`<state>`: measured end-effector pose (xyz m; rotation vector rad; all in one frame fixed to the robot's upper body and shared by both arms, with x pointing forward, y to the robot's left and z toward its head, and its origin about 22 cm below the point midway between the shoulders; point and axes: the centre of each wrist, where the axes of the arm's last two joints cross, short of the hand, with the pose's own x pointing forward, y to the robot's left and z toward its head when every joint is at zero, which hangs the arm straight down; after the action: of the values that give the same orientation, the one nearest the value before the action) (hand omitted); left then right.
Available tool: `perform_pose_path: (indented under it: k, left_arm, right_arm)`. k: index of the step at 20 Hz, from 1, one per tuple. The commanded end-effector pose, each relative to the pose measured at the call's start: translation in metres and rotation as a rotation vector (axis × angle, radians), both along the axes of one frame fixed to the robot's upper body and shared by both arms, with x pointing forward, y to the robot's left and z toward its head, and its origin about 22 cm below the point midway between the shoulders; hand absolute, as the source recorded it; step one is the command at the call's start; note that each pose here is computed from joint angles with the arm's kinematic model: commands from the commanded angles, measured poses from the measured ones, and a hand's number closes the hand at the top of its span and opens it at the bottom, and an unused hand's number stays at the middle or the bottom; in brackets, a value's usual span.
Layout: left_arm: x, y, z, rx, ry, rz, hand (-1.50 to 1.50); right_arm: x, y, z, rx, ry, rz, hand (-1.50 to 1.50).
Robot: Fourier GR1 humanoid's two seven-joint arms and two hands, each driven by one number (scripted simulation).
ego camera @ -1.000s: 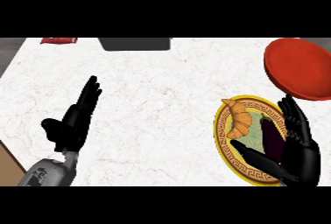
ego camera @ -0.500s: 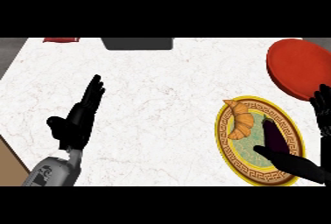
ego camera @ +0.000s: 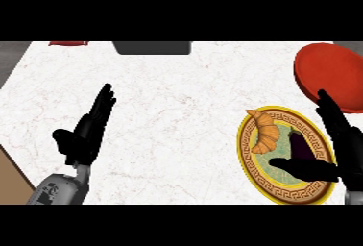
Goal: Pick the croissant from the plate and place it in the bowl
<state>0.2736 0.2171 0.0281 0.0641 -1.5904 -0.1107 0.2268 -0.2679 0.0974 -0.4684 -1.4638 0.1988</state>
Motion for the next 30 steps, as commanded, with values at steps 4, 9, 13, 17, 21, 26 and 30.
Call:
perform_pose_path:
  k: [4,9,13,17,21,26,30]
  left_arm:
    - [-0.012,-0.016,0.003,0.005,0.001,-0.020,0.00]
    - [0.016,0.003,-0.006,-0.004,-0.011,0.003,0.00]
    - [0.008,0.002,0.005,0.011,-0.009,0.005,0.00]
    - [-0.004,-0.005,-0.011,0.012,0.003,0.004,0.00]
    - [0.007,-0.001,-0.004,0.011,-0.012,-0.002,0.00]
    - [0.004,-0.009,-0.021,-0.006,0.001,0.014,0.00]
    - [0.005,0.013,0.002,0.004,0.012,-0.002,0.00]
  right_arm:
    - [0.005,0.007,-0.046,0.021,0.067,0.048,-1.50]
    - [-0.006,-0.007,-0.041,0.049,0.019,0.056,-1.50]
    - [-0.010,-0.020,-0.049,0.104,-0.040,0.061,-1.50]
    - [-0.015,-0.008,-0.054,0.156,-0.054,0.107,-1.50]
    - [0.004,-0.008,-0.050,0.194,-0.045,0.083,-1.50]
    - [0.004,0.006,-0.077,0.248,-0.023,0.094,-1.50]
    - [-0.002,0.015,-0.079,0.247,-0.001,0.083,-1.50]
